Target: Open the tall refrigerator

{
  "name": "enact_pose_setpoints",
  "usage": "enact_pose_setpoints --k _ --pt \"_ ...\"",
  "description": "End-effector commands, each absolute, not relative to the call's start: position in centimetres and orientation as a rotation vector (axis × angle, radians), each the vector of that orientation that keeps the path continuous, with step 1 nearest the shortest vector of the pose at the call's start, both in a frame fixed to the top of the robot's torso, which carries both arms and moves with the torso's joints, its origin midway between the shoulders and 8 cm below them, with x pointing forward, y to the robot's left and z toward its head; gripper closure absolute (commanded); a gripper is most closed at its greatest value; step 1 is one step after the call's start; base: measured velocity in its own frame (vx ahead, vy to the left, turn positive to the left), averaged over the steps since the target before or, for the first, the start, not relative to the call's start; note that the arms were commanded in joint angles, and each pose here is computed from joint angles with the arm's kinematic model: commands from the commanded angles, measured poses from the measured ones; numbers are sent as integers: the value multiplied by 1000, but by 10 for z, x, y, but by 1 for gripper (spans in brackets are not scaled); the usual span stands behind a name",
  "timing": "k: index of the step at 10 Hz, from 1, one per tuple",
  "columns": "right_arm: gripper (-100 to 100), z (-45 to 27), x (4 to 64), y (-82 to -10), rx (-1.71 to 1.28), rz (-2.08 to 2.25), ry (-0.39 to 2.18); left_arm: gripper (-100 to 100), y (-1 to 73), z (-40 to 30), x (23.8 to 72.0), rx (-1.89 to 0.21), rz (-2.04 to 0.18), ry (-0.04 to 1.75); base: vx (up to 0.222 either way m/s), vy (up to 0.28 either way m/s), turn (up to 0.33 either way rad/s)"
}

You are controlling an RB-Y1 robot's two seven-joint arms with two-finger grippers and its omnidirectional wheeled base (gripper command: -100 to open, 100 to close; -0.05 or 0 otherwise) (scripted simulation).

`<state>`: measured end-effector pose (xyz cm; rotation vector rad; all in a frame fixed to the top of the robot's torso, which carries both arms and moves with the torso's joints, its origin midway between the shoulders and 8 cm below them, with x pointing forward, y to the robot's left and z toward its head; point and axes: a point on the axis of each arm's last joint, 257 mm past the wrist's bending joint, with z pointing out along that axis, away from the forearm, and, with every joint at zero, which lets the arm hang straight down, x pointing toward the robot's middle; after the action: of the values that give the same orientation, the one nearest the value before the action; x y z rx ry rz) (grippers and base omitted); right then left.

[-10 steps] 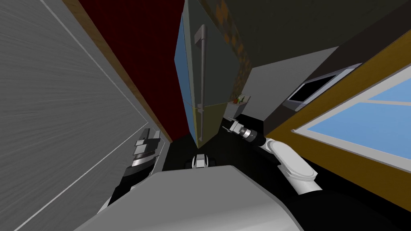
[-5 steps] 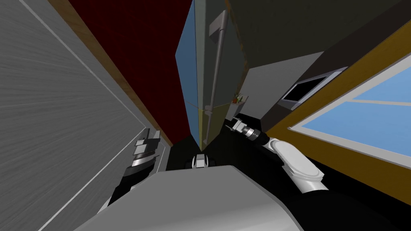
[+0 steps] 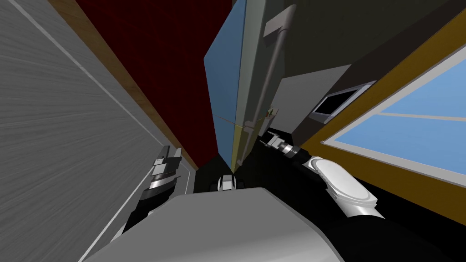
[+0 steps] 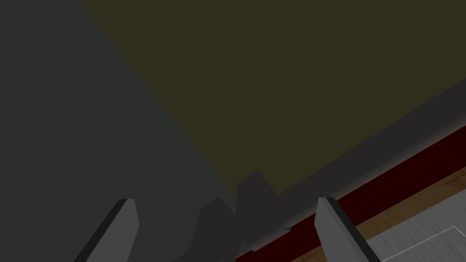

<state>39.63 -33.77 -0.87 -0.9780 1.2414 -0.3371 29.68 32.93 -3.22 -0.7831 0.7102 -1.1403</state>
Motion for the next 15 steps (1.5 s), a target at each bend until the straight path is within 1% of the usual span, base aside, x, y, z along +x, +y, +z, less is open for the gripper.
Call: enact_pose_setpoints --k 1,4,9,11,12,15 --pt "-100 -5 398 -365 -962 -413 1264 0 329 -32 297 -783 -1140 710 36 256 49" --pt "-100 -2 401 -391 -944 -485 1284 0 329 -32 297 -783 -1140 710 67 244 -182" --pt "-100 6 401 -433 -912 -593 1314 0 329 -32 297 -783 -1140 710 45 240 -102" --pt "-100 5 402 -430 -912 -585 1315 0 329 -32 297 -783 -1140 710 6 60 -14" --pt "100 5 402 -430 -912 -584 1314 0 329 -32 297 -783 -1140 710 2 11 0" --pt "100 4 411 -418 -947 -535 1289 0 329 -32 297 -782 -1140 711 -104 -204 69"
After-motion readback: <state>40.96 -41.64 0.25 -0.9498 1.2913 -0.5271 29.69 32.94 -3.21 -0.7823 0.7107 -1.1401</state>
